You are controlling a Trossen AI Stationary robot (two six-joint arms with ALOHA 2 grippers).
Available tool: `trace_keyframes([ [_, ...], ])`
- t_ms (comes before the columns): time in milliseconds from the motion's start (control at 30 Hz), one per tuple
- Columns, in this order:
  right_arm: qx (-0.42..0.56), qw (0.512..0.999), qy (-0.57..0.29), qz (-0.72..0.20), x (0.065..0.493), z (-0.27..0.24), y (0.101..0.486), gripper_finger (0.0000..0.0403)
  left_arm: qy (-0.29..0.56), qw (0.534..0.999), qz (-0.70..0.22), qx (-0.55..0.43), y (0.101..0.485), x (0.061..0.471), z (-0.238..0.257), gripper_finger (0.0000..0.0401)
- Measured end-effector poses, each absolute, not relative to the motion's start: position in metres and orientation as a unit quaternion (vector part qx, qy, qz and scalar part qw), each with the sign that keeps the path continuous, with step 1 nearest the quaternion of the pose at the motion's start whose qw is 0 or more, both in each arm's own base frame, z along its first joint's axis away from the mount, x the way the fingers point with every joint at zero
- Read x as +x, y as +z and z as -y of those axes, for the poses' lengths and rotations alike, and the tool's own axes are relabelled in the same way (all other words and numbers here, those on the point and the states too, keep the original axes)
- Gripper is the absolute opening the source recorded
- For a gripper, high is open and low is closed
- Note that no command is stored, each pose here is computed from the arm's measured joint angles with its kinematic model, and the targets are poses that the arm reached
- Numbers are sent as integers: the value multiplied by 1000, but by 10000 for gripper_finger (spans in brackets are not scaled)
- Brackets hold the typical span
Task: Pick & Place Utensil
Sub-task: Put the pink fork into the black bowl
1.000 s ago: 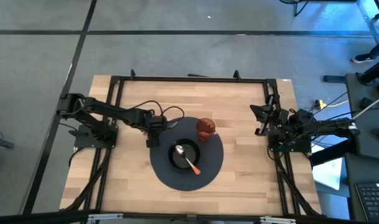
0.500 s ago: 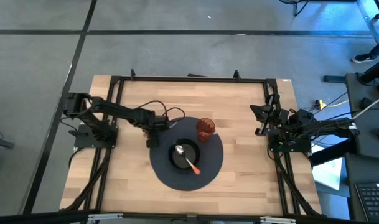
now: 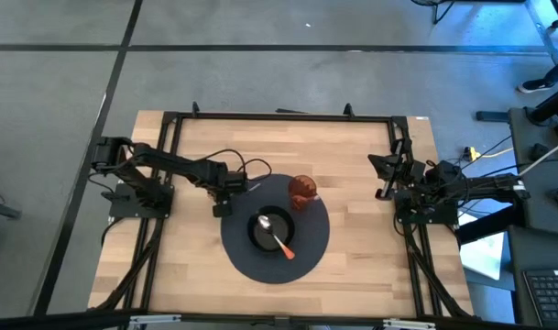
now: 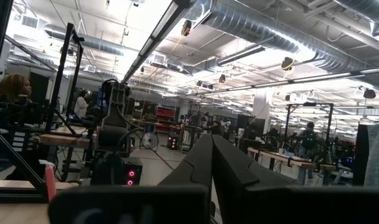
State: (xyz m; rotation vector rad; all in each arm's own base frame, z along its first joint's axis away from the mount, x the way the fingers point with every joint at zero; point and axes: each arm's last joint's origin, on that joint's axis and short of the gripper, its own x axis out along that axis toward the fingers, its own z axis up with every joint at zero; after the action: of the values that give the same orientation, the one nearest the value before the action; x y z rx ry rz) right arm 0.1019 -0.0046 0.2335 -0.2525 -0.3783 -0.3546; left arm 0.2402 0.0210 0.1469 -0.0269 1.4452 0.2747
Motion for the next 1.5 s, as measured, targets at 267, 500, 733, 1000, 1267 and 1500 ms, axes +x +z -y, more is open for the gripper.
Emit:
trace_keyframes([
  [267, -124, 959, -175, 187, 102, 5, 234, 10, 145, 750, -645, -3, 166, 252, -20, 24],
  [500, -124, 959, -175, 187, 102, 5, 234, 10, 194, 740, -640, 74, 193, 260, -8, 24],
  [733, -122, 959, -174, 187, 102, 5, 234, 10, 262, 727, -580, 257, 230, 268, 20, 24],
  [1000, -122, 959, -174, 187, 102, 5, 234, 10, 323, 663, -478, 477, 247, 265, 57, 24],
  [1267, -119, 959, -174, 188, 102, 5, 234, 10, 300, 546, -450, 640, 237, 269, 88, 24],
  [1500, -114, 960, -173, 189, 102, 5, 234, 10, 245, 407, -460, 750, 206, 282, 112, 24],
])
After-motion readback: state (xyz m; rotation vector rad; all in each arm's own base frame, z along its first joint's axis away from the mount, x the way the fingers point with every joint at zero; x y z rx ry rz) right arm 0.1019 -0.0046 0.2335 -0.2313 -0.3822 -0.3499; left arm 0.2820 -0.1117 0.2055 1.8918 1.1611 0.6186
